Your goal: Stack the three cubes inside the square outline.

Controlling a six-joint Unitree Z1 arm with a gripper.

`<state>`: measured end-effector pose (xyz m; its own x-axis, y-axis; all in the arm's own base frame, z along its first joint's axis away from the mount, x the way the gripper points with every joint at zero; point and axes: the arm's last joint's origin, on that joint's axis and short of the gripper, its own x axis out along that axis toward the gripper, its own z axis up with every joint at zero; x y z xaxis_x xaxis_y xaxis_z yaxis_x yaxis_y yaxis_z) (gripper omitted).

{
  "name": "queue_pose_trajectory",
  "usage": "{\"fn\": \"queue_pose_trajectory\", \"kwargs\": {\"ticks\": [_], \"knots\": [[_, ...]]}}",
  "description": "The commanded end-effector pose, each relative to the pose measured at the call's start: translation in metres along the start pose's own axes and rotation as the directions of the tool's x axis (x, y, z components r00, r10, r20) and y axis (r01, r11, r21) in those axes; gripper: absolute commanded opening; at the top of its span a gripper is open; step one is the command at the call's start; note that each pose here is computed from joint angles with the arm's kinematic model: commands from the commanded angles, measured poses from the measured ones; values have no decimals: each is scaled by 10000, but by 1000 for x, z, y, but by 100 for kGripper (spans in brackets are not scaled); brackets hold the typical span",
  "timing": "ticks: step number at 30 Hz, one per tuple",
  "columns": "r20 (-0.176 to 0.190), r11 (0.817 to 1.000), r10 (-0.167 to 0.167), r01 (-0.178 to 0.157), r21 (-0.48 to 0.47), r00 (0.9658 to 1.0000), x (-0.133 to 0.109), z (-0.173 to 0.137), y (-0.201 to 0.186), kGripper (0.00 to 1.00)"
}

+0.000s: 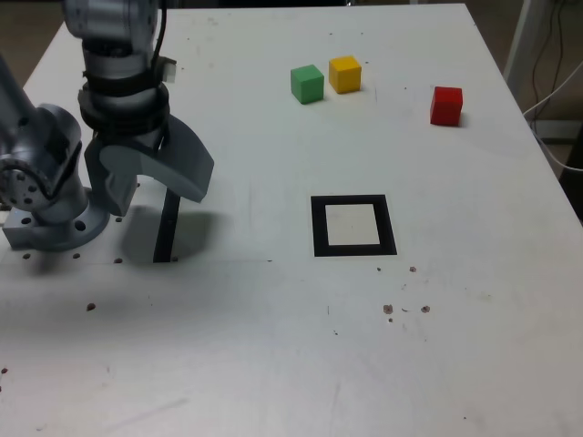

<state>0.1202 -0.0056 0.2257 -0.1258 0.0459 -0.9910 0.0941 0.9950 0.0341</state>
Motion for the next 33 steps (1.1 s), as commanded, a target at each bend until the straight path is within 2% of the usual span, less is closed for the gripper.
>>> {"fn": "queue_pose_trajectory", "kwargs": {"ticks": [1,11,22,33], "knots": [[-82,10000,-15,15,-19,10000,0,2,0,99],[-163,10000,-32,31,-16,9999,1,3,0,99],[-444,10000,-13,13,5,9990,-1,11,0,99],[-415,9985,545,-545,9,9977,-31,32,9,99]]}}
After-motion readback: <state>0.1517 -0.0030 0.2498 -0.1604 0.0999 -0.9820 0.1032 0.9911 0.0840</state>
